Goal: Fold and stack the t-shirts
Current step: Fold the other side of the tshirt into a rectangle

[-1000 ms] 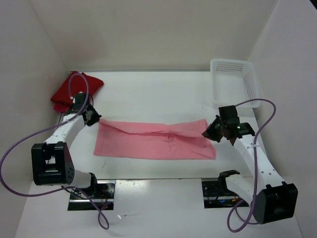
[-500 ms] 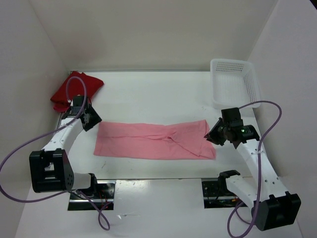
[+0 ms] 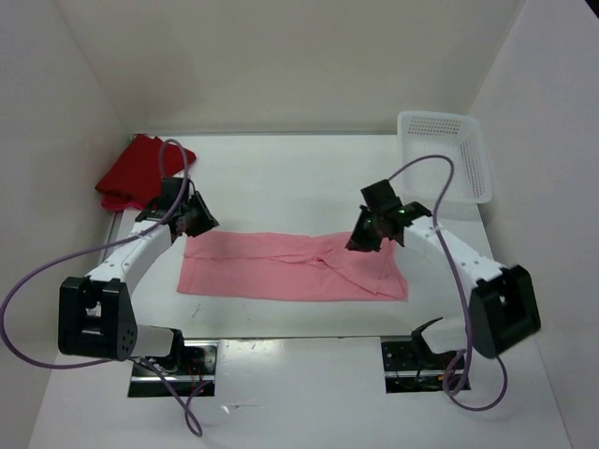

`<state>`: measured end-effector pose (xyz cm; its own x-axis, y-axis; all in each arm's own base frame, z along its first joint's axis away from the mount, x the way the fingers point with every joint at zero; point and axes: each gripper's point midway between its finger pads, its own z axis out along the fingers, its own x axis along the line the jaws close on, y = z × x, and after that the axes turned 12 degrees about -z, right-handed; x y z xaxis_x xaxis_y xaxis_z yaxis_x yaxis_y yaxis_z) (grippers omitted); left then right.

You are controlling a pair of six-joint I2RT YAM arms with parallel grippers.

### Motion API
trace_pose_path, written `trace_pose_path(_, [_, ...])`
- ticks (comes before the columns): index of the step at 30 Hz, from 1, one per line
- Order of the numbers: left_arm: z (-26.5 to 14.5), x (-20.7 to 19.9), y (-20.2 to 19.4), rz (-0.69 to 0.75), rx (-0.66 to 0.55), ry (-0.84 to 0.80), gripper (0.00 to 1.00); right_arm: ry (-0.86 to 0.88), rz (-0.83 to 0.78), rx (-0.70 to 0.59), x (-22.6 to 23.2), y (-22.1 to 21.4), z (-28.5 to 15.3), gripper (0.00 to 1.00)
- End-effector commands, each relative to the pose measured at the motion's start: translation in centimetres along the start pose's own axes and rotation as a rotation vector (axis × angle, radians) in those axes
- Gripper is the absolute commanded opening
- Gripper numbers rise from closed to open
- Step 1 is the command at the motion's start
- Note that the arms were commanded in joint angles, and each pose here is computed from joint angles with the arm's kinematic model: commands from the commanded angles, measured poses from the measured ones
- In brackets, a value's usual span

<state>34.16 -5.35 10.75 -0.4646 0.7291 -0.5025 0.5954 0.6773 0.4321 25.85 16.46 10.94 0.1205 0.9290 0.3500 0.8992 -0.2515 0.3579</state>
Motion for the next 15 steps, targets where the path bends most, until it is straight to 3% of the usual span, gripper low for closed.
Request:
trace_pose_path(1, [0.8,-2.1,-0.9,0.029,0.04,-0.087,0.35,0.102,-0.088,-0.133,5.3,4.2,2.2,0.19])
trace_pose_path(6, [1.9,-2.0,-3.0,0.049,0.1,-0.085,0.35,0.05,-0.123,-0.06,4.6,3.3,7.3,0.28])
trace_pose_path(15, [4.4,0.5,-5.1,-0.003,0.189,-0.038,0.35,-0.04,-0.142,-0.059,2.7,3.2,9.4,0.35])
